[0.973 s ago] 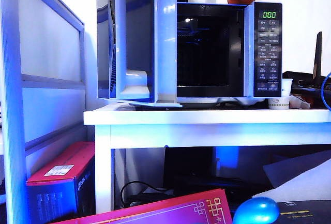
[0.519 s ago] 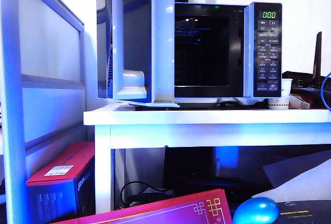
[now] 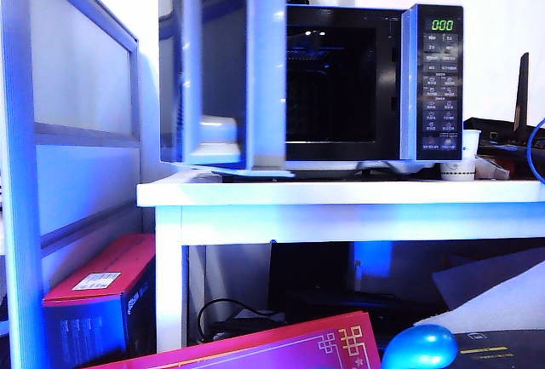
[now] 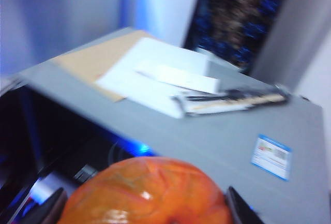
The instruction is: Open the microwave door, place the orange inside the microwave, then close the microwave door.
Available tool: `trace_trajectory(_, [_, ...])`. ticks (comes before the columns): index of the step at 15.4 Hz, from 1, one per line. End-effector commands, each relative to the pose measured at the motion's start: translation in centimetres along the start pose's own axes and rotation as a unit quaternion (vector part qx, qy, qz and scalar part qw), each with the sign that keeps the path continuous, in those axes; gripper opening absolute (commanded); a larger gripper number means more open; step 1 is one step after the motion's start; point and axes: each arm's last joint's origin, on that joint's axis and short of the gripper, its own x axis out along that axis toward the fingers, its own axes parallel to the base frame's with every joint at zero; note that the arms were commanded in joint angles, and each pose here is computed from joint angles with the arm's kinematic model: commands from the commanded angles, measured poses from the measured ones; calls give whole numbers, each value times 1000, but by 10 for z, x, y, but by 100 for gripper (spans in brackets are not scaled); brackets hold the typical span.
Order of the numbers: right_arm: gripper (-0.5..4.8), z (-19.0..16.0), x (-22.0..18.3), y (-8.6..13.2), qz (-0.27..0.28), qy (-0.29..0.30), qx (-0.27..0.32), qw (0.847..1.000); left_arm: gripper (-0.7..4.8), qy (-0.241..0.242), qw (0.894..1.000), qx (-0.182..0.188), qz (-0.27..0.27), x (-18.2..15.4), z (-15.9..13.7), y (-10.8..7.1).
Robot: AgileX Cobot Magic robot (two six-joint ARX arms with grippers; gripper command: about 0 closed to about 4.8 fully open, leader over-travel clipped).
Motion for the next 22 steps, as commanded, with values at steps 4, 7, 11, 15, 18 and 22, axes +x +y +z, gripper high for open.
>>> trace_trajectory(4, [98,-48,40,13,47,91,-30,994,-3,44,999,-13,-6,6,-12,0])
trace_trajectory(7, [89,-87,75,13,48,87,-31,995,-3,41,999,-12,-6,6,-11,0])
trace_trajectory(11, [89,-148,122,14,43,69,-33,996,-3,42,999,-12,-6,6,-11,0])
trace_trajectory(15, [89,-196,174,17,22,-14,-23,999,-3,44,999,-13,-5,6,-12,0])
trace_trajectory(18, [84,-221,201,25,12,-39,-28,999,-3,45,999,-13,-6,6,-12,0])
trace_trajectory(22, [84,-241,221,29,-20,-98,-46,994,-3,49,999,-14,-6,6,-12,0])
